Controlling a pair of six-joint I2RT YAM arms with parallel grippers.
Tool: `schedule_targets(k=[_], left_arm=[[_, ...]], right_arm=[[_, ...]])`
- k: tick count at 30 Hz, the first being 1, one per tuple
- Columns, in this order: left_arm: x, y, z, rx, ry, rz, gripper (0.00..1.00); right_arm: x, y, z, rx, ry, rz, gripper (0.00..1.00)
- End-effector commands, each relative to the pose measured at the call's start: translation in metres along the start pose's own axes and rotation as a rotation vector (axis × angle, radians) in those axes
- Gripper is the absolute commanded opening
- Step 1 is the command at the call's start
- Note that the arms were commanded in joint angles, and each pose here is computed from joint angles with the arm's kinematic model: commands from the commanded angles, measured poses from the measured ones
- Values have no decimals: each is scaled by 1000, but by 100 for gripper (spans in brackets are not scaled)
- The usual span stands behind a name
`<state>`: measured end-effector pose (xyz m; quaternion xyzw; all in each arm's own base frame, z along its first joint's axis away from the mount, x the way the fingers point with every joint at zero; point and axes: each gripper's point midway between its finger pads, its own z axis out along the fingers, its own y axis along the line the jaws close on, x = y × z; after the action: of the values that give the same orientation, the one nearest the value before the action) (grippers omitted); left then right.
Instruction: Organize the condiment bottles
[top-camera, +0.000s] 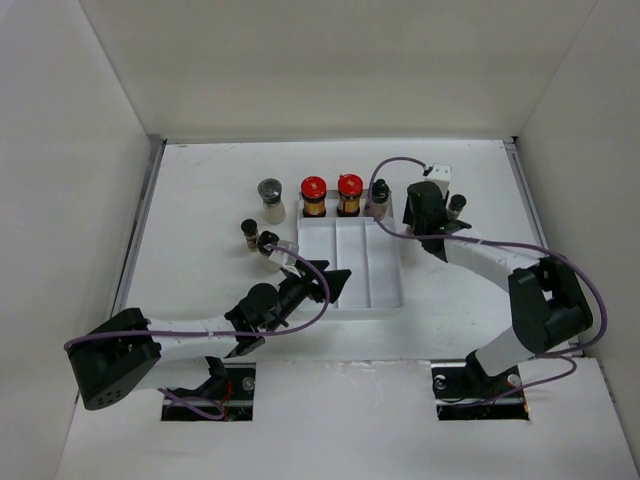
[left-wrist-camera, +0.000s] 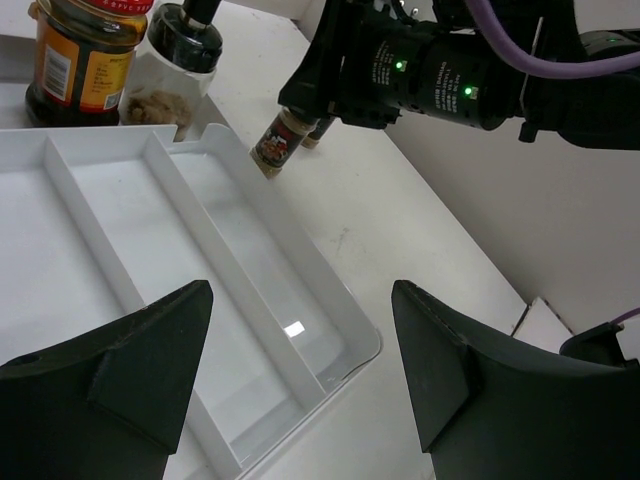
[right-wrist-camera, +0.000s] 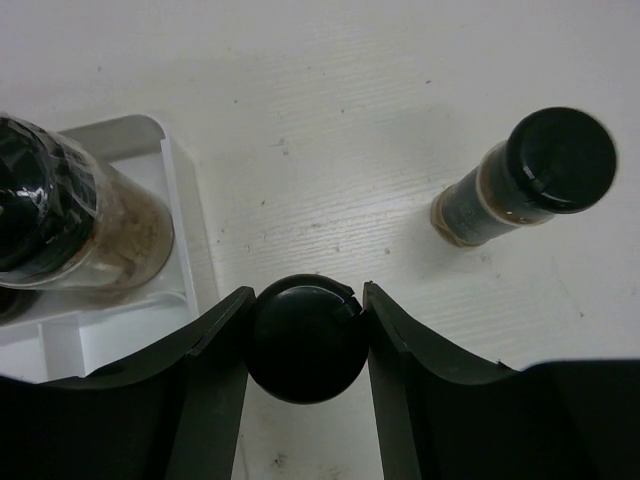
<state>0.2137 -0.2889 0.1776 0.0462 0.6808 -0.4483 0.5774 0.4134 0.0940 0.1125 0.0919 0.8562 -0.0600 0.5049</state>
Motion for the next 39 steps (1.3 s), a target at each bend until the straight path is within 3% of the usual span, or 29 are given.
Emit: schedule_targets(k=[1,9,15,25,27,34,39], left_arm=[[-19,-13,5,42,-63,-28,71],[-18,-13,6,44,-62,-31,71],[-20,-15,4,50,-69,-35,71],[-19,-14,4,47,-65,-34,71],[-20,-15,4,52,-69,-35,71],[-19,-14,4,48,-66,-34,71],[-17,-13,6,44,-60,-32,71]], right_arm=[[-57,-2,-27,5,-158,71,41],[-73,38,-63,-113,-203,61,41],[-54,84,-58,-215,-149,43,42],[-14,103,-34,-212,-69,-7,43],[-9,103,-32,-209,-61,-13,46],[-17,101,-38,-217,-79,7,75],[-45,93,-61,-250,-138,51,81]])
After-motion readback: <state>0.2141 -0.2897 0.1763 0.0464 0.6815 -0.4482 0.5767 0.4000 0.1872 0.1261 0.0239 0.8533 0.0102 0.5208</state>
